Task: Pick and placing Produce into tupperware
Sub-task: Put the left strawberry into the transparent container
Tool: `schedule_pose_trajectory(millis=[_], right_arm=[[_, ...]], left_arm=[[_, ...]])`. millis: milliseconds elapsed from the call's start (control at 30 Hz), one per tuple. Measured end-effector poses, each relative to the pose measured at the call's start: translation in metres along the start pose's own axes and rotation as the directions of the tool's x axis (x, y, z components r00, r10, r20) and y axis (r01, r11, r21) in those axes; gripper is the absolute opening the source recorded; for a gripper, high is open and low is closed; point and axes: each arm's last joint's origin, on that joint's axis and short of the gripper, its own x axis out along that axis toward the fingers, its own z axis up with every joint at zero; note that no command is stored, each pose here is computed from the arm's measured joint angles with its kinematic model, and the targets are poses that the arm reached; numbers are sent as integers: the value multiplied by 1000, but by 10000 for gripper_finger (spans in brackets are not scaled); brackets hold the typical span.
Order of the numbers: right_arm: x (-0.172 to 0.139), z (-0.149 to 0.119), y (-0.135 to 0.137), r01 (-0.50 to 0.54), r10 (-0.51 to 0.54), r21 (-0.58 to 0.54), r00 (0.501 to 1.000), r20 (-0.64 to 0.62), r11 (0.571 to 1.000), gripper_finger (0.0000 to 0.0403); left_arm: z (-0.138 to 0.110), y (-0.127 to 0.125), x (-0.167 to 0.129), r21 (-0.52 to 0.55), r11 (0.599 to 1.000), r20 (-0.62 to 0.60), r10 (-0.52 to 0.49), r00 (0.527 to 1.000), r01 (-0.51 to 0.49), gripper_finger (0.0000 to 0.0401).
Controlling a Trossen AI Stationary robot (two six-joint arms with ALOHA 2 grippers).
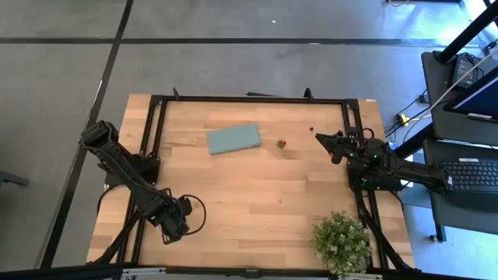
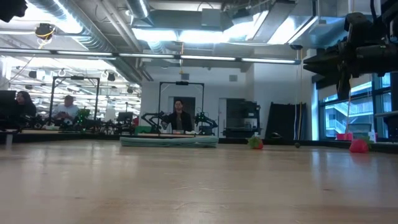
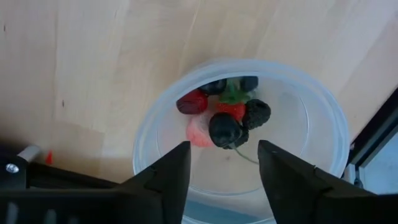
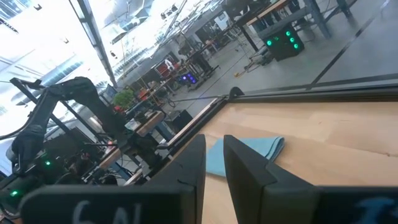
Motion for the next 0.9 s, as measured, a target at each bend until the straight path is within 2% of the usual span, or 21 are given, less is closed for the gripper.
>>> schedule_pose_trajectory(millis=[100,200,300,367,433,467,533,600,700,800,900], right_arm=[[0,0,0,0,0,-1,1000,0,1000,61],[0,0,0,0,0,-1,1000,0,1000,61],[0,0,0,0,0,-1,1000,1,1000,61],[0,0,0,0,0,-1,1000,1,1000,61],[0,0,0,0,0,-1,1000,1,1000,61],[0,0,0,0,0,-1,1000,1,1000,61],[0,0,0,0,0,-3,1000,1,1000,61],[0,0,0,0,0,-5,1000,1,1000,61],[0,0,0,1,-1,-28,1000,2,1000,61],[0,0,0,2,-2,-65,1000,4,998,61],[0,1,0,-1,2,-103,1000,8,995,61]], left_arm=[[0,0,-1,16,1000,-4,2,1000,-2,184],[-1,1,-16,38,999,16,-13,1000,12,183],[-1,9,-48,29,999,121,-44,992,41,179],[-2,18,-77,19,996,260,-86,962,84,177],[-5,30,-105,16,992,439,-121,891,127,177],[-6,37,-118,18,990,532,-126,837,138,176],[-10,50,-144,35,987,706,-133,696,154,176],[-14,63,-163,76,987,813,-143,564,140,176],[-21,80,-183,143,988,898,-151,413,52,178],[-26,96,-196,62,997,961,-48,273,-43,182],[-29,111,-203,14,995,976,9,218,-100,182]])
